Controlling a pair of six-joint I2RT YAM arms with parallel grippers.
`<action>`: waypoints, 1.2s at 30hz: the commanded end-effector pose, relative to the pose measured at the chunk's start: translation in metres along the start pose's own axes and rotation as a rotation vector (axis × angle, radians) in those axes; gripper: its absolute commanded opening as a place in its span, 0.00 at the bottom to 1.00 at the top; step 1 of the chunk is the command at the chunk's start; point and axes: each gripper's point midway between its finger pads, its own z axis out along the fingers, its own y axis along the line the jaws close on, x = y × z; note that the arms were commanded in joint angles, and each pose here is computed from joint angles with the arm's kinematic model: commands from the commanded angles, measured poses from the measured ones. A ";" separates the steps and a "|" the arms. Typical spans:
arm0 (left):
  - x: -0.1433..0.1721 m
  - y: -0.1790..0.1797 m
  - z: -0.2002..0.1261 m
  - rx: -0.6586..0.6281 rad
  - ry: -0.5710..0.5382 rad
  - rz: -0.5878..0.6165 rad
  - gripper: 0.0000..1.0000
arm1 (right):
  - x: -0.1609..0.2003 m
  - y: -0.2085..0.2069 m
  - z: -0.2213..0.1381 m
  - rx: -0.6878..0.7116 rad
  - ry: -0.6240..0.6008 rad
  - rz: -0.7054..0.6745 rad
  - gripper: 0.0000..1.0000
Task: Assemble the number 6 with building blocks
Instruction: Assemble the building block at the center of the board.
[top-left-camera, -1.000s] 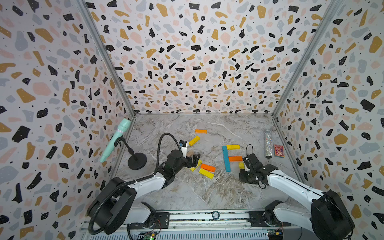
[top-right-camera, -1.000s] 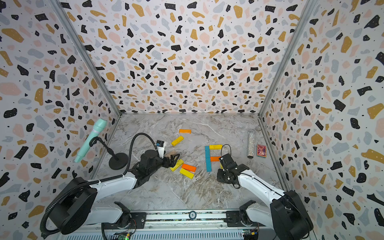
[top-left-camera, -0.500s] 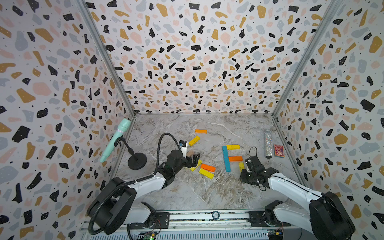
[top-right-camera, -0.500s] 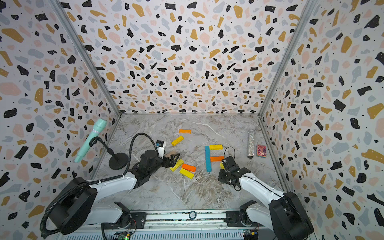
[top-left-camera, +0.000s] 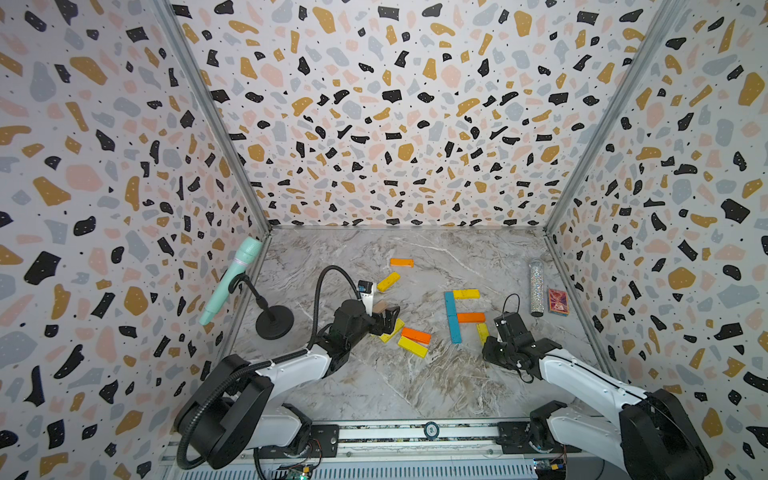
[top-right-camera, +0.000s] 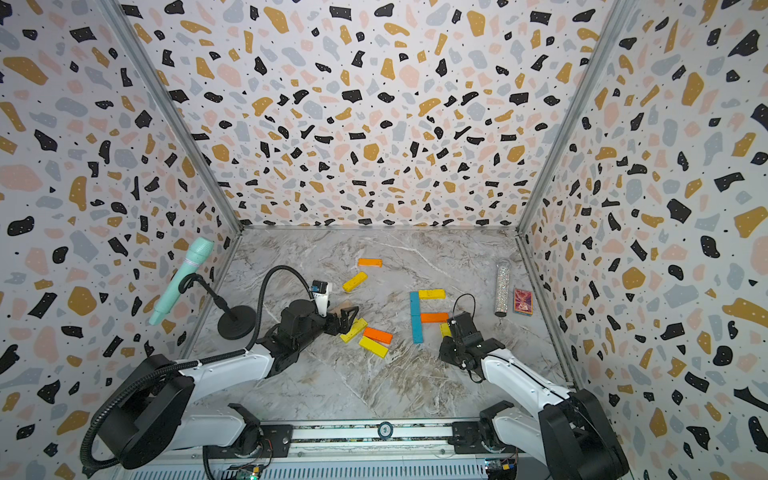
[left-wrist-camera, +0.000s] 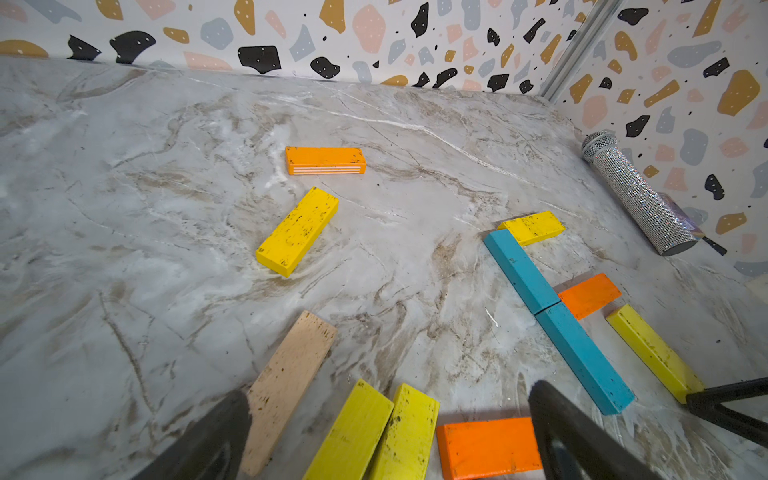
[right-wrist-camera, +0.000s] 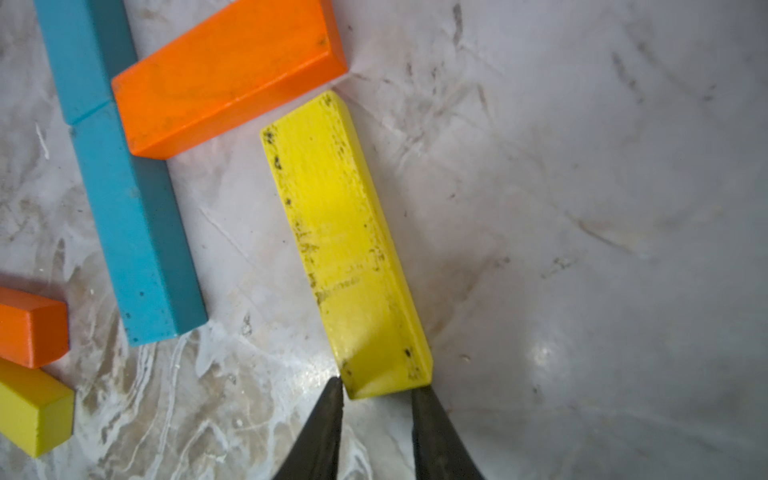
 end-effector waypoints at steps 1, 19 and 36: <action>-0.008 -0.002 -0.002 0.000 -0.032 0.019 1.00 | 0.001 -0.004 0.001 0.018 0.006 0.003 0.38; -0.008 -0.002 -0.002 -0.004 -0.028 0.025 0.99 | -0.035 -0.005 -0.004 0.173 -0.007 -0.128 0.61; -0.006 0.002 0.000 -0.022 -0.020 0.031 0.99 | -0.052 -0.005 0.015 0.169 0.018 -0.172 0.57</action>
